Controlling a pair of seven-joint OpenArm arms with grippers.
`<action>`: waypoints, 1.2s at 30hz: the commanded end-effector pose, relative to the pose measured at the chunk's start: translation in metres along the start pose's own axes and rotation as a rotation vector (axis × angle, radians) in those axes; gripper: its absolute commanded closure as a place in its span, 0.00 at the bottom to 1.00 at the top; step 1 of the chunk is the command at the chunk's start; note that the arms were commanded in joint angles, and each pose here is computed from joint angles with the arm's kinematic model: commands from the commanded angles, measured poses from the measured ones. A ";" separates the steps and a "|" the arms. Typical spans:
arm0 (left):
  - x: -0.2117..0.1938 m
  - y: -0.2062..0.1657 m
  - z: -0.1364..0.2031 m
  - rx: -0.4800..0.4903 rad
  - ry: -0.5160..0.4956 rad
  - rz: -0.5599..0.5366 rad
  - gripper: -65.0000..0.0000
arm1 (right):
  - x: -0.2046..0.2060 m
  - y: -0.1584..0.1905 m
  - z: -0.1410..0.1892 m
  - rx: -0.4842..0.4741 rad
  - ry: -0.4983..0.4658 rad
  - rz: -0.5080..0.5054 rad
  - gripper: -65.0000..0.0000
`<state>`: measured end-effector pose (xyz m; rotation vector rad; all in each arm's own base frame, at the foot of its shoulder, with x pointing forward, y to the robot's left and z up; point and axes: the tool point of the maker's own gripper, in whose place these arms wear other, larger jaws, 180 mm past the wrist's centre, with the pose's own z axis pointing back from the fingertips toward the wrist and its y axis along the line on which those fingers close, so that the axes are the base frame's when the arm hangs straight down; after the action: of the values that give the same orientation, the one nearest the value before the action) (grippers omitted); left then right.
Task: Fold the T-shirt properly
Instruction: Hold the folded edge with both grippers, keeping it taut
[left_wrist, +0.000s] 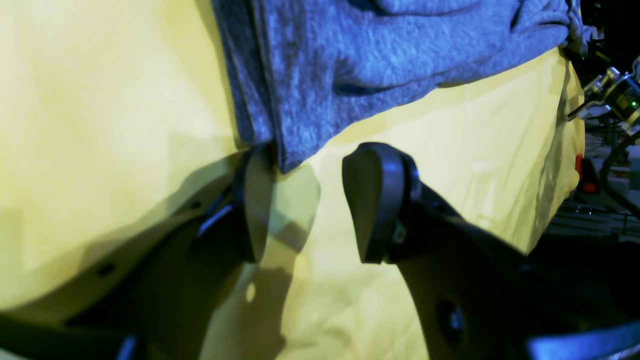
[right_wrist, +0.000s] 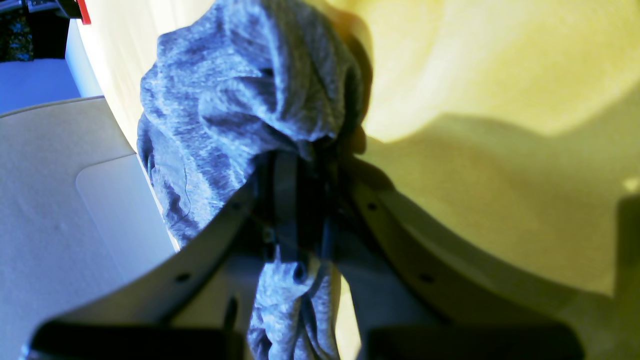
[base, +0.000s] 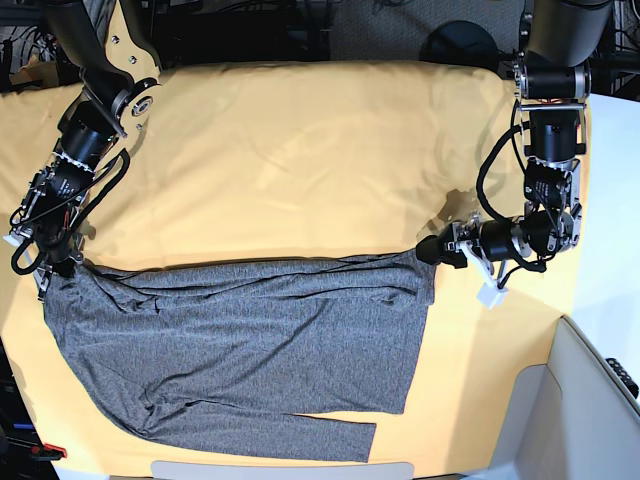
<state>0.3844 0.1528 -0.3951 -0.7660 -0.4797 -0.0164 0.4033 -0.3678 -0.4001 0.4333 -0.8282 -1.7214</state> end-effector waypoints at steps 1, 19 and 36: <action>0.025 -0.006 0.010 -0.007 -0.054 -0.034 0.61 | -0.017 -0.019 -0.001 -0.080 0.059 -0.015 0.96; 0.030 0.016 0.018 0.096 -0.070 0.038 0.52 | -0.015 -0.030 0.000 -0.096 0.056 -0.008 0.96; 0.036 -0.009 -0.006 0.037 -0.101 0.031 0.52 | -0.015 -0.031 0.000 -0.097 0.055 -0.008 0.96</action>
<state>0.4037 0.1428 -0.3951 -0.7448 -0.5191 0.0761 0.3990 -0.3658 -0.4037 0.4395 -0.8241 -1.7140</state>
